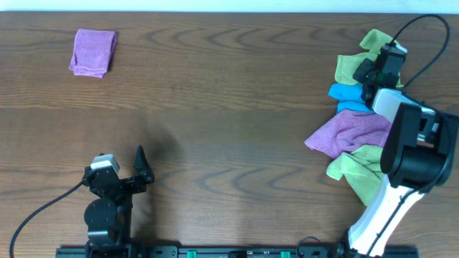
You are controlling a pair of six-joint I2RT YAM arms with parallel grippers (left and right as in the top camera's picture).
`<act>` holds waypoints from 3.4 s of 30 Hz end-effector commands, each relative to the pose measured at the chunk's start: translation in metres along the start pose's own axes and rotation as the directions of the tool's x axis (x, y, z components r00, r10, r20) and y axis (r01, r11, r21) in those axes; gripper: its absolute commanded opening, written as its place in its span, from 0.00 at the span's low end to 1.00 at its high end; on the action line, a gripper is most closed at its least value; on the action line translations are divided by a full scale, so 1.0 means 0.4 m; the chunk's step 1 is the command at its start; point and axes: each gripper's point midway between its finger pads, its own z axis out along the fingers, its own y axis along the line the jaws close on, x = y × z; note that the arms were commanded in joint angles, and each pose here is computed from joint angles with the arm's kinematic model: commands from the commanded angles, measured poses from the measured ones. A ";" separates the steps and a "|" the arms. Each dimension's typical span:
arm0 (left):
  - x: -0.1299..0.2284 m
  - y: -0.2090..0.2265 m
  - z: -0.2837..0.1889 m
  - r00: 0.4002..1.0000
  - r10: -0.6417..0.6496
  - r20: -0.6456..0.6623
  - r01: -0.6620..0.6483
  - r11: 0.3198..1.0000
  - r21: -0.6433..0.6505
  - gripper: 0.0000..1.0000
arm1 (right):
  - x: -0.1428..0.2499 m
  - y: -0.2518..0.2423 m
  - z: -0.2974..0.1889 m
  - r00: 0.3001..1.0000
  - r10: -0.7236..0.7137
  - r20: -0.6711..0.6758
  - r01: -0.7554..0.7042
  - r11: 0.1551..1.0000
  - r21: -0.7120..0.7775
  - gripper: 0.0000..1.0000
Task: Fold the cloth
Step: 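Reach the right gripper to the top green cloth and grasp it, then lift the green cloth with the right gripper and carry it left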
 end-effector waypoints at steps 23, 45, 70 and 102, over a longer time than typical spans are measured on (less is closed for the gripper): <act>0.034 0.019 0.008 1.000 0.001 -0.026 -0.001 1.000 -0.031 0.95 | -0.124 0.827 -0.953 0.961 -0.235 0.147 0.228 0.369 -0.901 0.01; 0.034 0.019 0.008 1.000 0.001 -0.026 -0.001 1.000 -0.031 0.96 | 0.076 0.476 -0.754 0.819 -0.492 -0.294 0.280 0.791 -0.544 0.99; 0.034 0.019 0.008 1.000 0.001 -0.026 -0.001 1.000 -0.031 0.95 | 0.600 0.514 -0.536 0.322 -0.813 -0.486 0.662 0.560 -0.499 0.57; 0.034 0.019 0.008 1.000 0.000 -0.026 -0.001 1.000 -0.031 0.95 | 0.354 0.957 -0.662 0.523 -0.852 0.015 0.639 0.381 -0.668 0.01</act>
